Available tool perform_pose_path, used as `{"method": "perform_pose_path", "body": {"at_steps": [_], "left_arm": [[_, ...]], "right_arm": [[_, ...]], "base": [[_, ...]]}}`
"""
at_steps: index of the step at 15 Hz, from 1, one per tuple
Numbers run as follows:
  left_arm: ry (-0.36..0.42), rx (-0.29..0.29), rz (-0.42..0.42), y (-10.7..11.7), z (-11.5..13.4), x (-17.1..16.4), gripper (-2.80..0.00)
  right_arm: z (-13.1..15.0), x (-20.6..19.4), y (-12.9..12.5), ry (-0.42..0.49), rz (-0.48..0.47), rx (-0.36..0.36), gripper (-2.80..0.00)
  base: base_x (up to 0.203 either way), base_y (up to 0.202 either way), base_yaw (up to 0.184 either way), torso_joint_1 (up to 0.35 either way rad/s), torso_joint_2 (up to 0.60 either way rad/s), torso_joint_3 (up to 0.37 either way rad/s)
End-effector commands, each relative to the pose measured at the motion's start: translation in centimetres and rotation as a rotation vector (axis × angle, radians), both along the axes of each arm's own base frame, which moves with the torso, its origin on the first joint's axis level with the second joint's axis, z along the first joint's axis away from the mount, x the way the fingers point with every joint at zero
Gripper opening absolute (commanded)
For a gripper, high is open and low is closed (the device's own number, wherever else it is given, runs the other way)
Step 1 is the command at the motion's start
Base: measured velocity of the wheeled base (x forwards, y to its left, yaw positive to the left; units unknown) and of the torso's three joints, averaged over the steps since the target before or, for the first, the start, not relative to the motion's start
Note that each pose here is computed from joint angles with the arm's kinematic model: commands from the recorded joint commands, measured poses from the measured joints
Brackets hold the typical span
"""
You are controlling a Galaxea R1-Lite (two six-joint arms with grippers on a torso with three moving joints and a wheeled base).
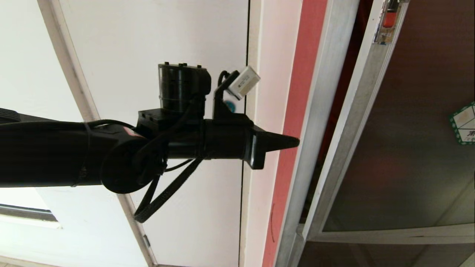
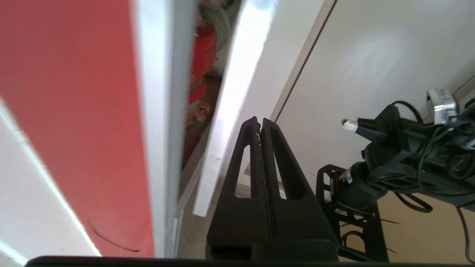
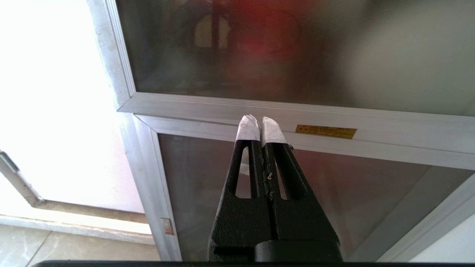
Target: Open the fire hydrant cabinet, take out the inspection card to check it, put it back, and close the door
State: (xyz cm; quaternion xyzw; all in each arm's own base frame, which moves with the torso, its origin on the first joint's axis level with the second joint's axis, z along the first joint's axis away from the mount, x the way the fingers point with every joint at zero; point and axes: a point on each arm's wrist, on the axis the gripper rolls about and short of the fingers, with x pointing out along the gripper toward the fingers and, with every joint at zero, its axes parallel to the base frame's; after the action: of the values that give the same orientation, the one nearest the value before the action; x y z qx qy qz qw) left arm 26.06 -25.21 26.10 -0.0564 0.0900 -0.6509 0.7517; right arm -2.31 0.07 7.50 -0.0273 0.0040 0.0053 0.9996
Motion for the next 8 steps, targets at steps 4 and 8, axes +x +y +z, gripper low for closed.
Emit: {"method": "perform_pose_path", "body": {"at_steps": [4, 8], "left_arm": [[-0.041, 0.068, 0.030, -3.7, -2.9, 0.0, -2.80], [-0.128, 0.120, 0.124, -4.7, -4.4, 1.3, -2.80]], "right_arm": [[0.0, 0.0, 0.0, -0.001, 0.000, -0.001, -2.80], [0.0, 0.0, 0.0, -0.001, 0.000, -0.001, -2.80]], "base": [[0.000, 0.000, 0.000, 0.000, 0.00, 0.000], [0.000, 0.000, 0.000, 0.000, 0.00, 0.000]]}}
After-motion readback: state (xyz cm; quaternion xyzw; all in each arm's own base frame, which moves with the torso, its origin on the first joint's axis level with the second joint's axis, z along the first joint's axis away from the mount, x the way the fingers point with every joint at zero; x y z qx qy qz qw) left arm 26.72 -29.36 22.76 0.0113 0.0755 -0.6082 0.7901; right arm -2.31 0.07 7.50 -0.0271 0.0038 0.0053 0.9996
